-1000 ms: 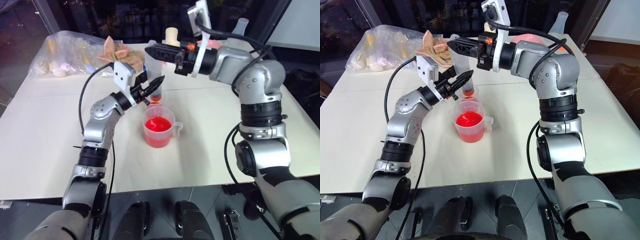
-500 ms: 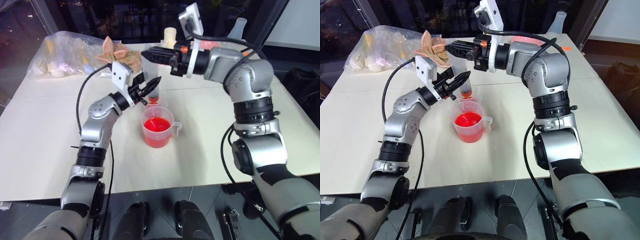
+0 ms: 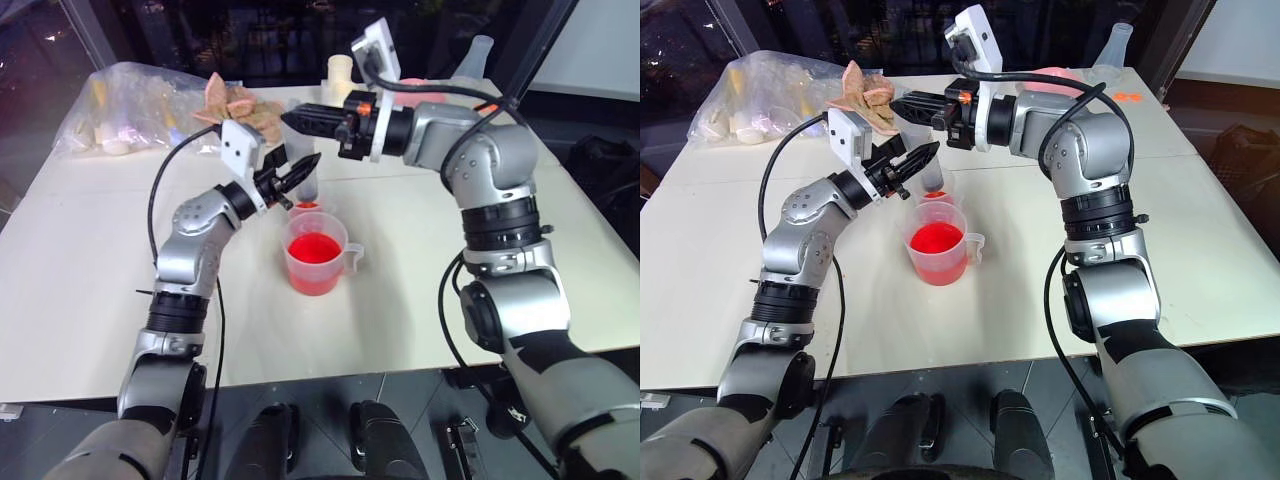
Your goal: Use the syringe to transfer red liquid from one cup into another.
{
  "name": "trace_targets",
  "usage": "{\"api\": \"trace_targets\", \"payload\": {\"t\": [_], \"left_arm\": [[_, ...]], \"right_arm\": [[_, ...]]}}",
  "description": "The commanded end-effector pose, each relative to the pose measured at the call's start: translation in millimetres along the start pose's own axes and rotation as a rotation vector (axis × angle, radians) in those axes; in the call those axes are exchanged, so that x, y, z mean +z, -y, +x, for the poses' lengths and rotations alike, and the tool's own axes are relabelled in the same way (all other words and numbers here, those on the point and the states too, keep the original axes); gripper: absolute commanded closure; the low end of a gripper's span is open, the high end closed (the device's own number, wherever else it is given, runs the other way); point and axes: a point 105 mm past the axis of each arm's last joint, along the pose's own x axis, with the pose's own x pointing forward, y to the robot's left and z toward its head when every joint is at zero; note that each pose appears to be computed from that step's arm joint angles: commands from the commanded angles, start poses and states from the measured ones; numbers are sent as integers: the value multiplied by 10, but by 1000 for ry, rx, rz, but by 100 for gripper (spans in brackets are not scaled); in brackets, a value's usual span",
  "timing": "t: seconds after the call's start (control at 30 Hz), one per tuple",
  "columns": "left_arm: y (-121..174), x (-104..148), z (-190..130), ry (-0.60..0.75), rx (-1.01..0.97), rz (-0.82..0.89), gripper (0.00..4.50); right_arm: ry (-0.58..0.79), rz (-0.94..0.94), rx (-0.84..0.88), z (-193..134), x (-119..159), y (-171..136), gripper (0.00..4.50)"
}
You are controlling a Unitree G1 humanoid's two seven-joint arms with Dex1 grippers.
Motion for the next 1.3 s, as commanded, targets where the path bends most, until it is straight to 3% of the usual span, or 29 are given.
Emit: {"api": "trace_targets", "payload": {"t": [0.03, 0.4, 0.53, 0.6, 1.13, 1.3], "left_arm": [[79, 531, 40, 169, -34, 81, 303], [57, 480, 8, 152, -20, 73, 303], [60, 454, -4, 146, -16, 66, 303], [55, 453, -5, 146, -11, 39, 303], [41, 487, -26, 144, 7, -29, 303], [-46, 701, 60, 148, 47, -70, 303]], "right_arm": [[-81, 39, 46, 128, -248, -82, 444], [-39, 52, 79, 122, -138, -154, 444], [-20, 45, 65, 87, -66, -147, 323], [-16, 37, 54, 38, -30, -140, 219], [8, 1, -81, -811, 275, -127, 219], [7, 5, -99, -868, 233, -167, 219]]}}
